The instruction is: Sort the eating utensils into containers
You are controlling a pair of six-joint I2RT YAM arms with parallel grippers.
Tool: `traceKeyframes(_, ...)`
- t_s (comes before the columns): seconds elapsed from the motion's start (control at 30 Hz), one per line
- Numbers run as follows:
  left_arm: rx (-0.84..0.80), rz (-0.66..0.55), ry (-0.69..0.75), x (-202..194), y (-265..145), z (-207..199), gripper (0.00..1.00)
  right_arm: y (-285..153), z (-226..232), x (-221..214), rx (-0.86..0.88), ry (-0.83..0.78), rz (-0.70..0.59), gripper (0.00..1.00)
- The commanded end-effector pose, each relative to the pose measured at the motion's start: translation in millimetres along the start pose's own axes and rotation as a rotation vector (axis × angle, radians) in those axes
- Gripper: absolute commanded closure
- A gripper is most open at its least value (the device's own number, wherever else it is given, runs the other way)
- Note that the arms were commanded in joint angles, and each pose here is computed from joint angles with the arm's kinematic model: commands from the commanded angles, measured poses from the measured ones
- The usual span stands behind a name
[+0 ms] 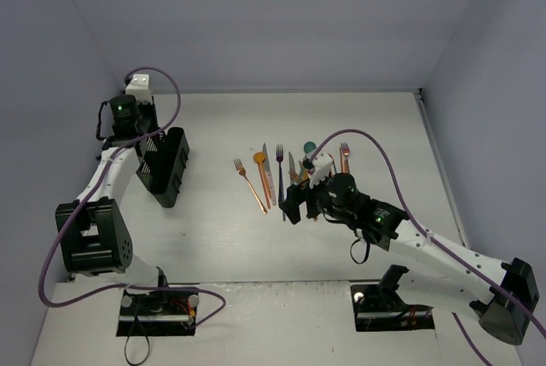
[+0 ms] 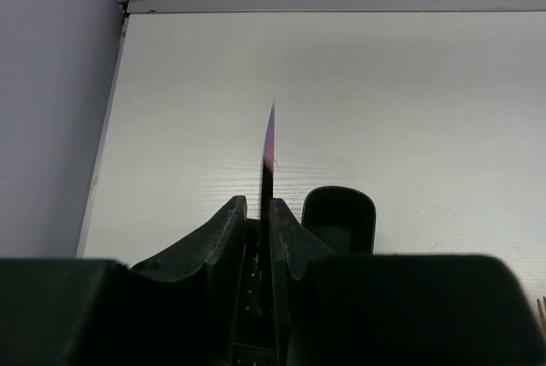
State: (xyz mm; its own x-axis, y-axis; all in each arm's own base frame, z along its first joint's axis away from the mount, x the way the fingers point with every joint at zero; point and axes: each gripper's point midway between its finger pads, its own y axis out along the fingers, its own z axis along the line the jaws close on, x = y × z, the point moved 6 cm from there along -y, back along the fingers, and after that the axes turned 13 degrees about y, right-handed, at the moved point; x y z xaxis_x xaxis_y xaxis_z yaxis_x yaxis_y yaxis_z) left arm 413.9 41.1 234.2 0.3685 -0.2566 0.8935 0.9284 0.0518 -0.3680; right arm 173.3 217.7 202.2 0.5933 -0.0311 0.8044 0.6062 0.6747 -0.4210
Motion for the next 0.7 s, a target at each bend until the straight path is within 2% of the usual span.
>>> traceKeyframes(0.0,0.048,-0.137,-0.017,32.9,-4.1,11.9,0.84,4.5,-5.8,9.9,-0.064,0.034,-0.082,0.16)
traceKeyframes(0.17,0.036,-0.135,-0.037,34.2,-5.9,10.1,0.72,7.0,-12.4,9.0,-0.123,0.059,-0.087,0.16)
traceKeyframes(0.23,0.037,-0.140,-0.051,38.9,-11.9,10.7,0.57,7.9,-19.0,9.8,-0.180,0.072,-0.098,0.17)
traceKeyframes(0.37,0.078,-0.182,-0.080,67.2,-37.7,20.3,0.38,10.9,-34.9,11.6,-0.316,0.099,-0.097,0.20)
traceKeyframes(0.47,0.110,-0.125,-0.118,75.8,-62.3,25.9,0.29,18.8,-50.1,10.9,-0.408,0.131,-0.063,0.25)
traceKeyframes(0.53,0.145,-0.133,-0.150,91.5,-85.3,32.0,0.24,21.4,-64.2,7.0,-0.451,0.165,-0.020,0.31)
traceKeyframes(0.6,0.137,-0.088,-0.204,93.0,-106.3,29.5,0.21,28.9,-79.1,3.5,-0.486,0.216,0.023,0.36)
traceKeyframes(0.67,0.105,-0.096,-0.233,97.6,-130.6,22.5,0.19,33.4,-88.4,2.4,-0.514,0.236,0.048,0.40)
